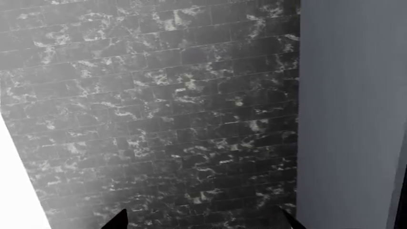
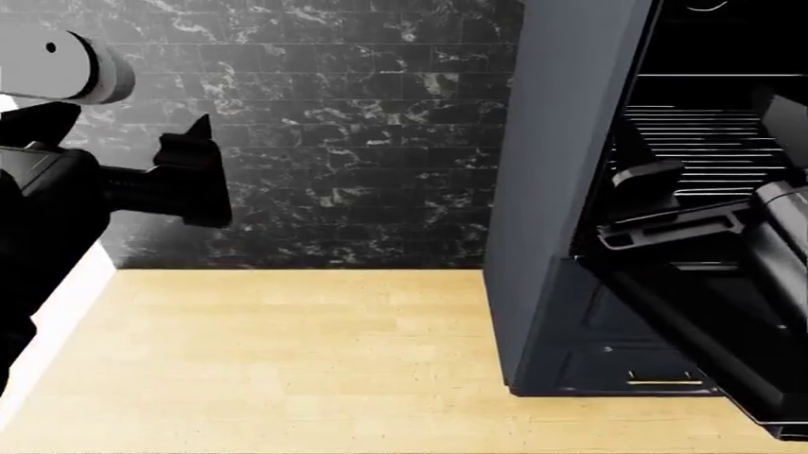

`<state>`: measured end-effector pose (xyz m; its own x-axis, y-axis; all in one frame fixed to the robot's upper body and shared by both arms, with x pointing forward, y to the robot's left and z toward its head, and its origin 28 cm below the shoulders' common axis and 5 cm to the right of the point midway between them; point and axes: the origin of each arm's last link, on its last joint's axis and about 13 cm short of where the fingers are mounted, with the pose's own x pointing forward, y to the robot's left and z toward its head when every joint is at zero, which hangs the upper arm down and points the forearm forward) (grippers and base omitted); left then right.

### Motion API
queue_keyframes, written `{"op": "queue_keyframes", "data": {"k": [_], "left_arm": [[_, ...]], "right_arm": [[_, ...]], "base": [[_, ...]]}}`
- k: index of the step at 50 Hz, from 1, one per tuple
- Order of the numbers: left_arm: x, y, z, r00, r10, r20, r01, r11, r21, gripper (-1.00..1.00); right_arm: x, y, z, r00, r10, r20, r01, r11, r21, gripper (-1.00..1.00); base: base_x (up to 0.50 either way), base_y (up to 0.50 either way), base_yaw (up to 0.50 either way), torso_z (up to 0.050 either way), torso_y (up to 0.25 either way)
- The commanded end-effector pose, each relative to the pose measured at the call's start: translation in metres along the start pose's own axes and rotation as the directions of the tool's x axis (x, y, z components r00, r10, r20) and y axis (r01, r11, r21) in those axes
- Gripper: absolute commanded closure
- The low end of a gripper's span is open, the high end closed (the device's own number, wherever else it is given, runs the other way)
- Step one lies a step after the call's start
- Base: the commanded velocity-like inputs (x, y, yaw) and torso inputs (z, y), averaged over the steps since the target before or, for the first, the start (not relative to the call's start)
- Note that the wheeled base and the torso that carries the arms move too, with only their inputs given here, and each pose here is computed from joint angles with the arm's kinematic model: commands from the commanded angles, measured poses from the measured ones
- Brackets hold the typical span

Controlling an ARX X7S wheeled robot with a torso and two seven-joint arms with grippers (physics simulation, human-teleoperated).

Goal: Fully slide the bottom oven rack out.

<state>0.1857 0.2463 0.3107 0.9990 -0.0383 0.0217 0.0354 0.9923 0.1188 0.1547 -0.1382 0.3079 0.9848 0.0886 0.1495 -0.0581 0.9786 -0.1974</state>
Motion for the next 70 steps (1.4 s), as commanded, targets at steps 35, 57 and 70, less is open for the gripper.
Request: {"op": "queue_keyframes", "data": {"k": [35, 57, 70], "left_arm": [[-0.013, 0.011, 0.022, 0.999, 0.020, -0.027, -0.019, 0.999, 0.038, -1.00], [-0.012, 0.011, 0.019, 0.999, -0.017, -0.050, 0.017, 1.000, -0.007, -1.00], [-0.013, 0.012, 0.019, 0.999, -0.015, -0.046, 0.015, 1.000, 0.001, -1.00]], "right_arm": [[-0.008, -0.015, 0.023, 0.998, 0.003, -0.062, -0.002, 1.000, 0.014, -1.00], [-0.009, -0.015, 0.022, 0.998, 0.001, -0.062, -0.001, 1.000, -0.003, -1.00], [-0.008, -0.014, 0.021, 0.998, 0.000, -0.061, -0.002, 0.999, -0.035, -1.00]], "base": [[-0.04, -0.50, 0.00, 0.000, 0.000], [-0.04, -0.50, 0.00, 0.000, 0.000], [0.00, -0.50, 0.00, 0.000, 0.000]]}}
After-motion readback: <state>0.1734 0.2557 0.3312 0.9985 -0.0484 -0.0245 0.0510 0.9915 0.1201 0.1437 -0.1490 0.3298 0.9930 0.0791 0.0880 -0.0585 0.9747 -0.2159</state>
